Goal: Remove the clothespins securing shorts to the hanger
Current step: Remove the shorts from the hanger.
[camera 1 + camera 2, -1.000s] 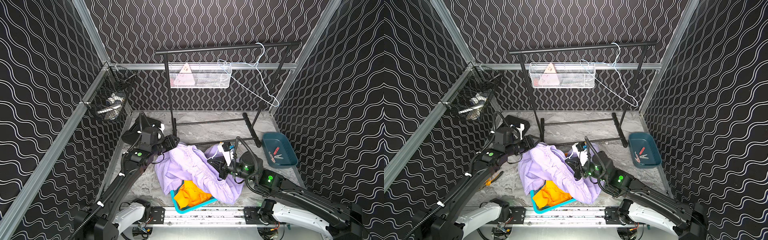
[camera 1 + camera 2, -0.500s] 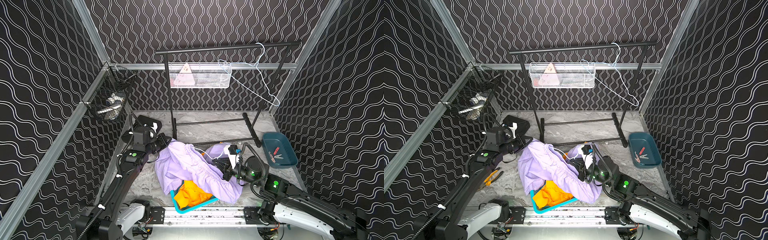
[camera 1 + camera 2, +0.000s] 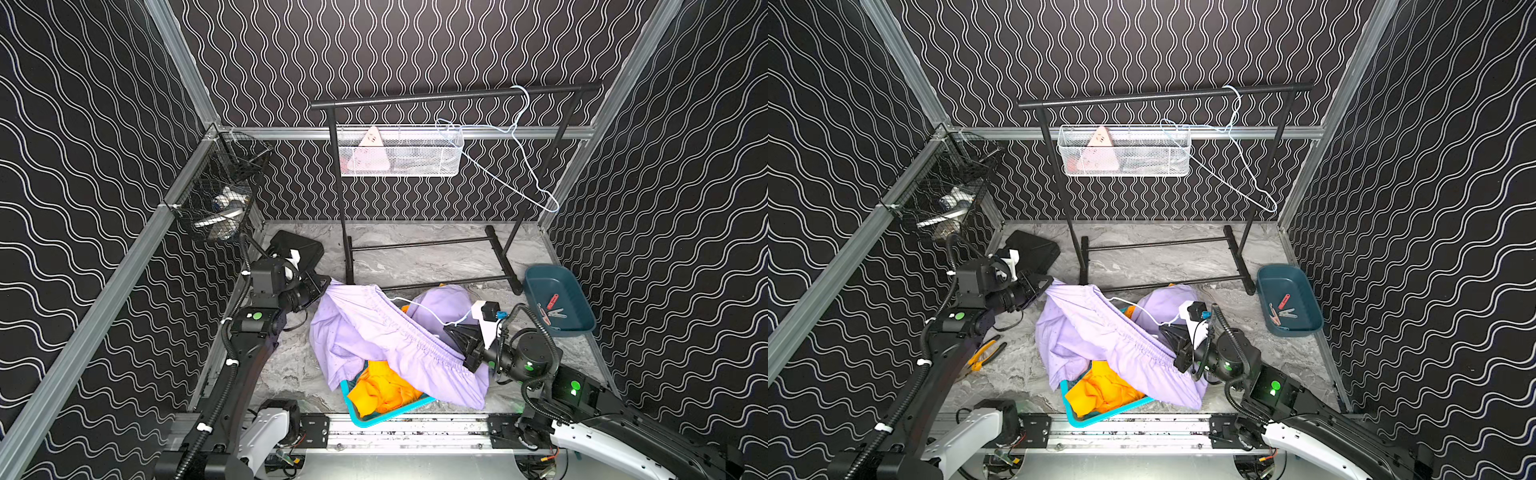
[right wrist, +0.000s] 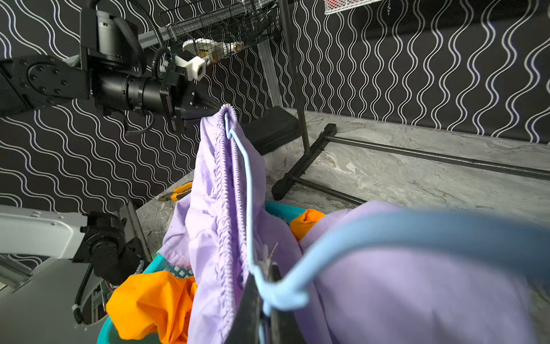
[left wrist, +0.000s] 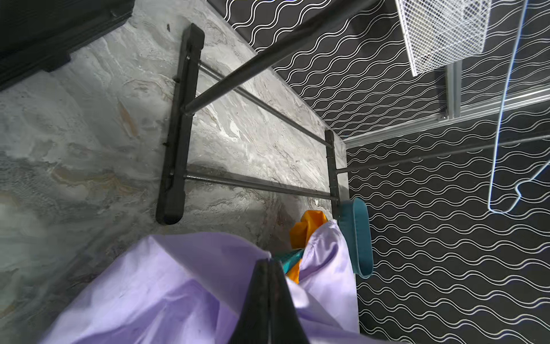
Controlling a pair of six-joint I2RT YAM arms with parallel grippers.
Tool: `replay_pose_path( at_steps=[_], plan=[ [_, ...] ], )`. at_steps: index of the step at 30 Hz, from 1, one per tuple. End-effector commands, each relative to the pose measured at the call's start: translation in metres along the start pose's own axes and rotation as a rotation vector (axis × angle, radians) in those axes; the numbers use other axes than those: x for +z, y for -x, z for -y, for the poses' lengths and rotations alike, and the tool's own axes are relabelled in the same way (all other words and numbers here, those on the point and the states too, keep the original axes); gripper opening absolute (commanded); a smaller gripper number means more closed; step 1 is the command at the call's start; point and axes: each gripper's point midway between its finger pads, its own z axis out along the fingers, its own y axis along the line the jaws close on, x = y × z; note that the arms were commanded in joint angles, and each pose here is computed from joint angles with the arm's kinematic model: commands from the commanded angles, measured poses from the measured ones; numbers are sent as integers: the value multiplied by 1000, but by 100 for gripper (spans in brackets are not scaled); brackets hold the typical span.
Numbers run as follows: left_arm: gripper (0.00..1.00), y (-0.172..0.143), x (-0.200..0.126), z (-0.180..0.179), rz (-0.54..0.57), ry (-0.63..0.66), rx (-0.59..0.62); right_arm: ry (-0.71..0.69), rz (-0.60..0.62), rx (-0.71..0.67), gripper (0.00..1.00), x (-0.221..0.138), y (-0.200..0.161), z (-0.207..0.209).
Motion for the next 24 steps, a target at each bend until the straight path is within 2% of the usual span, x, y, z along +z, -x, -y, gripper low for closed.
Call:
replay_pose_path(
  at_steps=[1, 7, 13, 15, 21, 24],
  plan=[
    [0, 9, -3, -15, 63, 68, 29, -88, 99, 21, 0, -7, 19, 15],
    [0, 4, -5, -16, 48, 70, 40, -109, 192, 47, 0, -15, 41, 18],
    [0, -15, 1, -8, -30, -19, 31, -105, 285, 58, 0, -13, 69, 13],
    [0, -23, 5, 0, -54, -52, 24, -89, 278, 42, 0, -2, 78, 6],
    [0, -58, 17, 52, -121, -116, 146, -64, 334, 11, 0, 33, 105, -9],
    [0, -73, 23, 74, -150, -160, 167, -80, 372, -2, 0, 51, 120, -11]
  ],
)
